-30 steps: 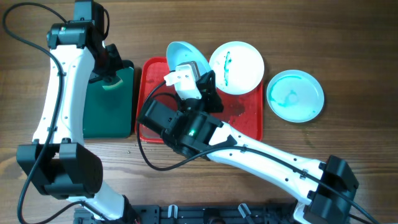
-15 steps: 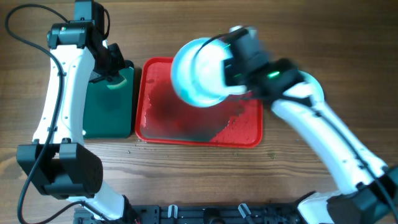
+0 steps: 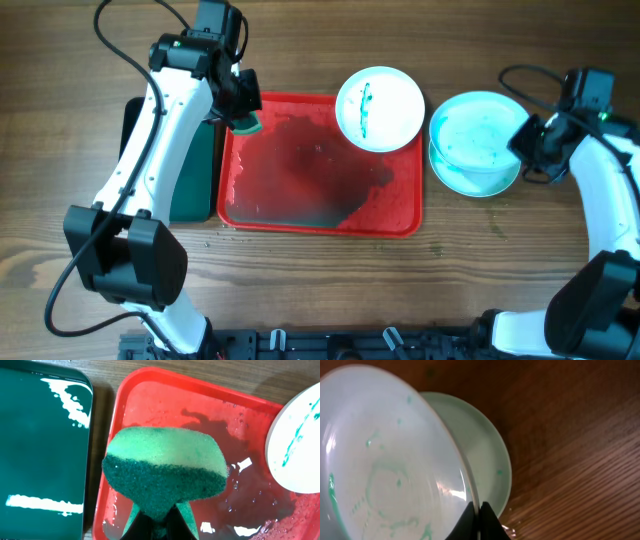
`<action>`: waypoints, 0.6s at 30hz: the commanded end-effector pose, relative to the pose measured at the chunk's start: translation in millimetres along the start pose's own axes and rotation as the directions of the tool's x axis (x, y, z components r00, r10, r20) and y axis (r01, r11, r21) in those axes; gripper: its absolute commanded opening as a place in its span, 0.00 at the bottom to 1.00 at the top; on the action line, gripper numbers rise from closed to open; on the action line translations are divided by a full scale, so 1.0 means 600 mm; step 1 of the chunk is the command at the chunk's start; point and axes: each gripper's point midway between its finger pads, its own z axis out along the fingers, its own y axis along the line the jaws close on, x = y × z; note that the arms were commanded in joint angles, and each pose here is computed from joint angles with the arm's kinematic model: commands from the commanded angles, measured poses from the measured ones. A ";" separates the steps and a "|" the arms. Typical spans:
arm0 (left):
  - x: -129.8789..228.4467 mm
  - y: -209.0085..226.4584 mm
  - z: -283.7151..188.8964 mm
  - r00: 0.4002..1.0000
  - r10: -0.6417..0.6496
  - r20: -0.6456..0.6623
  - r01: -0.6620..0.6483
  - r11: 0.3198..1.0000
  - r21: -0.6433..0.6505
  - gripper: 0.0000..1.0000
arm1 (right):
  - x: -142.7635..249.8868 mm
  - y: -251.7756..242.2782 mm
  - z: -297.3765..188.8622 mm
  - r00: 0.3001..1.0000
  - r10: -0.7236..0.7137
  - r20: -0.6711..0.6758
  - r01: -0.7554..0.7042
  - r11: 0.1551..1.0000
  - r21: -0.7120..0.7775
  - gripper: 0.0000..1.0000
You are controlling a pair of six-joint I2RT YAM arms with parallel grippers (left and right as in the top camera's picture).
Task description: Clean dirty plates on tray and stack at the side
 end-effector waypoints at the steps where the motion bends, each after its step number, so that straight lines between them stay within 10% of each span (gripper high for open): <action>1: 0.000 -0.001 0.005 1.000 -0.014 -0.008 0.014 1.000 0.005 0.04 | 0.011 -0.030 0.038 0.998 0.041 0.040 -0.042 0.998 0.041 0.04; 5: 0.000 -0.001 0.005 1.000 -0.014 -0.007 0.014 1.000 0.005 0.04 | 0.019 -0.029 0.049 0.999 0.033 0.037 -0.034 0.999 0.028 0.38; 9: 0.000 -0.001 0.005 1.000 -0.014 -0.007 0.014 1.000 0.005 0.04 | 0.018 0.128 -0.019 0.985 -0.172 0.024 0.171 0.937 -0.306 0.47; 18: 0.000 -0.001 0.006 1.000 -0.018 -0.008 0.018 1.000 0.005 0.04 | 0.097 0.265 0.021 0.966 -0.256 0.030 0.254 0.925 -0.284 0.50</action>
